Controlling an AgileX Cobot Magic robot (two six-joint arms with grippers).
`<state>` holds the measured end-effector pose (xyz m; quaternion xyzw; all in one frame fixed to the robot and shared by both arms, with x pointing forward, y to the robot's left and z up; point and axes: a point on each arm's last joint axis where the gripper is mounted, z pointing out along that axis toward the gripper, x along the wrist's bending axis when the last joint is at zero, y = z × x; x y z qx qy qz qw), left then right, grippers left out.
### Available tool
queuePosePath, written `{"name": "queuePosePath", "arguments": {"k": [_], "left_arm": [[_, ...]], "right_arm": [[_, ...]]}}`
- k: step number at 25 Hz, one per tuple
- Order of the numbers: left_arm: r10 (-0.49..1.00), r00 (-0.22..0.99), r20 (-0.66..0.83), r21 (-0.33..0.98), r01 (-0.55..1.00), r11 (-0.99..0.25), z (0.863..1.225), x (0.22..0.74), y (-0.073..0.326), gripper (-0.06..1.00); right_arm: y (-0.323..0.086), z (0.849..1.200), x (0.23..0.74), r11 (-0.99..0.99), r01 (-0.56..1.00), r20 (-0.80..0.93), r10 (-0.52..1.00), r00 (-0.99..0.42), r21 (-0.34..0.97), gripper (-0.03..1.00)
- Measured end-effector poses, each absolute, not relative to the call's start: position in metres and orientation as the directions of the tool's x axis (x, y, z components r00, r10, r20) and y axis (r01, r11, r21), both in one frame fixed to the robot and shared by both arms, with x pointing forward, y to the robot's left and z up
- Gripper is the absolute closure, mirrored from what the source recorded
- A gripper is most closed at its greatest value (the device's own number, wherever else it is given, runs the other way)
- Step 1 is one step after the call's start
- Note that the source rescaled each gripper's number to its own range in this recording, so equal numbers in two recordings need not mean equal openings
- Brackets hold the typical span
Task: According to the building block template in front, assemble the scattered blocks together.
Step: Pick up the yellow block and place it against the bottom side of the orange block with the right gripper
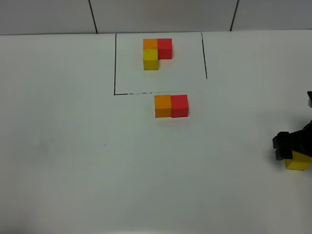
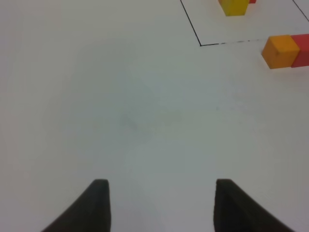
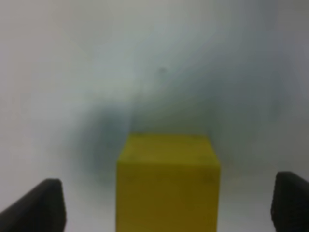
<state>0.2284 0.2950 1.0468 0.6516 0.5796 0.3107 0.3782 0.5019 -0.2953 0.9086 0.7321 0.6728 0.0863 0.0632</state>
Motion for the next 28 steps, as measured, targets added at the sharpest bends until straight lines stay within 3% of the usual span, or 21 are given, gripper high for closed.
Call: {"name": "queuePosePath", "arguments": {"k": [4,6,9,11,12,13,20,28], "left_arm": [[0.99,0.135,-0.034,0.853,0.52,-0.042,1.047,0.228,0.295,0.85],[0.99,0.135,-0.034,0.853,0.52,-0.042,1.047,0.228,0.295,0.85],[0.99,0.135,-0.034,0.853,0.52,-0.042,1.047,0.228,0.295,0.85],[0.99,0.135,-0.034,0.853,0.52,-0.042,1.047,0.228,0.295,0.85],[0.99,0.135,-0.034,0.853,0.52,-0.042,1.047,0.228,0.295,0.85],[0.99,0.135,-0.034,0.853,0.52,-0.042,1.047,0.228,0.295,0.85],[0.99,0.135,-0.034,0.853,0.52,-0.042,1.047,0.228,0.295,0.85],[0.99,0.135,-0.034,0.853,0.52,-0.042,1.047,0.228,0.295,0.85]], "right_arm": [[-0.295,0.898,0.502,-0.083,0.981,0.038,0.996,0.078,0.173,0.17],[-0.295,0.897,0.502,-0.083,0.982,0.037,0.996,0.078,0.169,0.24],[-0.295,0.897,0.503,-0.082,0.982,0.037,0.996,0.077,0.171,0.47],[-0.295,0.897,0.503,-0.085,0.981,0.038,0.996,0.08,0.173,0.71],[-0.295,0.897,0.503,-0.093,0.981,0.039,0.995,0.087,0.172,0.89],[-0.295,0.897,0.503,-0.105,0.979,0.041,0.994,0.099,0.172,0.95],[-0.268,0.904,0.503,-0.086,0.983,0.044,0.996,0.08,0.161,0.95],[-0.157,0.947,0.513,0.029,0.974,0.085,0.995,-0.049,0.224,0.95]]}}
